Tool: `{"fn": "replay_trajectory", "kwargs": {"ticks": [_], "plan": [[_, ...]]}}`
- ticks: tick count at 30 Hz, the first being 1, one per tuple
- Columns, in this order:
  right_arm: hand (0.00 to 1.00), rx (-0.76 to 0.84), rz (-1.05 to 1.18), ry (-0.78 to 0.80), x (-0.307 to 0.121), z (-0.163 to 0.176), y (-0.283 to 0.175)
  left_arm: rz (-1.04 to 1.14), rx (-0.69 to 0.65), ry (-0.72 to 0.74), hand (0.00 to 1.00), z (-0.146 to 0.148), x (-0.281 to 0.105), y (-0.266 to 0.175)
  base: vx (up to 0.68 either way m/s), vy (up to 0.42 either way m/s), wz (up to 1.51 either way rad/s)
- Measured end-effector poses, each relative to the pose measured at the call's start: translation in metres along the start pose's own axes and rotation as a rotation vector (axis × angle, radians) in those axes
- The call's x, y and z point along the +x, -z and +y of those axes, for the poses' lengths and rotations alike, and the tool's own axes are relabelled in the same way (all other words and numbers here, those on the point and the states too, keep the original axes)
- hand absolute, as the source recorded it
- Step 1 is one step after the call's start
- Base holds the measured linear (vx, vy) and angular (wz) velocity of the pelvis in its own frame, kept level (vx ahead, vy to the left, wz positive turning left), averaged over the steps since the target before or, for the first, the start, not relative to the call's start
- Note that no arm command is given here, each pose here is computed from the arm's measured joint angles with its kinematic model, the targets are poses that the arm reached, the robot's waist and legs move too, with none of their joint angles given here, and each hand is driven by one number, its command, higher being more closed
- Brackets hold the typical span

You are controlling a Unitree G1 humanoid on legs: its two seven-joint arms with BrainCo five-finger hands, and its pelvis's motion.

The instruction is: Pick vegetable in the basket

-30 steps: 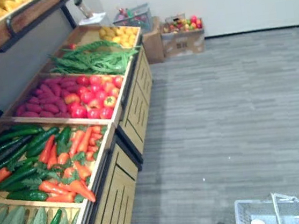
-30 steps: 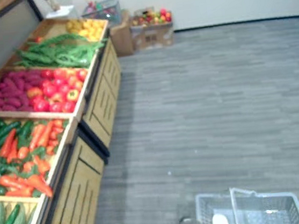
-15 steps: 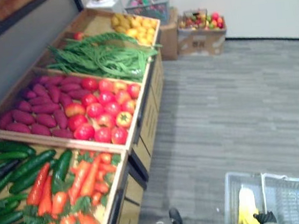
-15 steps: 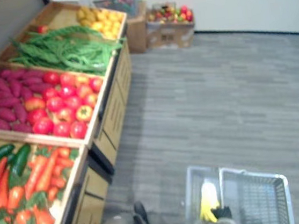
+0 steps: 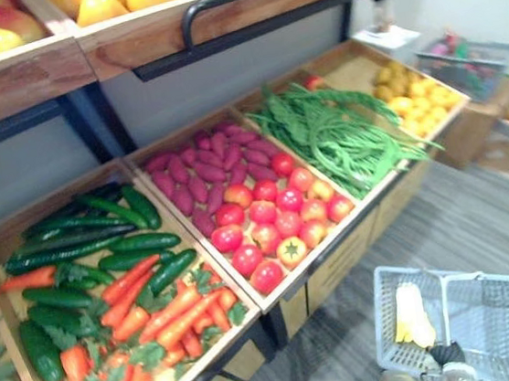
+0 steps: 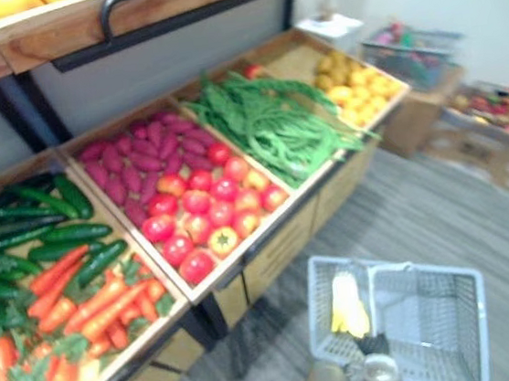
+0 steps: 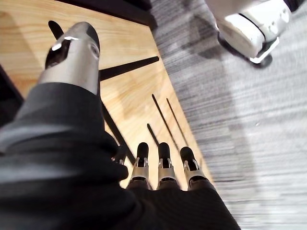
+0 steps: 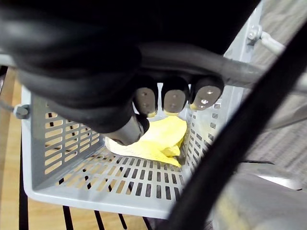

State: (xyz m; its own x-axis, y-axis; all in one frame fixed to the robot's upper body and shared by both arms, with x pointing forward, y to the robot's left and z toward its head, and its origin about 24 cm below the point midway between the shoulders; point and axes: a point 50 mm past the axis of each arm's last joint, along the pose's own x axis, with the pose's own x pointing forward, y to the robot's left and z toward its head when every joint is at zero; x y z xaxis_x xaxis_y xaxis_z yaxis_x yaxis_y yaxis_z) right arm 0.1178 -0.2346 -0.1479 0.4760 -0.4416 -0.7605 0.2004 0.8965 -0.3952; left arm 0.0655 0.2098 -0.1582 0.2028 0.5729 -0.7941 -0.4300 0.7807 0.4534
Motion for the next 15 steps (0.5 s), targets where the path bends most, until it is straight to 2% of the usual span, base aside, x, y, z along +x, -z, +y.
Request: {"fn": "replay_trajectory", "kwargs": {"ticks": [3,7,11,15], "plan": [[1.00,0.022,0.007,0.039,0.004,-0.013,-0.002,0.032,-0.059,-0.015,0.00,-0.004,-0.003,0.004,0.18,-0.486,1.64],[1.00,0.114,0.084,0.102,0.006,-0.028,0.009,0.054,-0.032,-0.031,0.00,-0.001,-0.001,0.007,0.09,-0.328,1.45],[1.00,0.132,0.102,0.097,0.005,-0.027,0.011,0.094,0.034,-0.034,0.00,0.005,0.002,0.019,0.02,-0.076,0.67],[1.00,0.156,0.131,0.093,0.001,-0.023,0.022,0.112,0.048,-0.051,0.00,0.012,0.004,0.022,-0.04,0.088,0.20]]}}
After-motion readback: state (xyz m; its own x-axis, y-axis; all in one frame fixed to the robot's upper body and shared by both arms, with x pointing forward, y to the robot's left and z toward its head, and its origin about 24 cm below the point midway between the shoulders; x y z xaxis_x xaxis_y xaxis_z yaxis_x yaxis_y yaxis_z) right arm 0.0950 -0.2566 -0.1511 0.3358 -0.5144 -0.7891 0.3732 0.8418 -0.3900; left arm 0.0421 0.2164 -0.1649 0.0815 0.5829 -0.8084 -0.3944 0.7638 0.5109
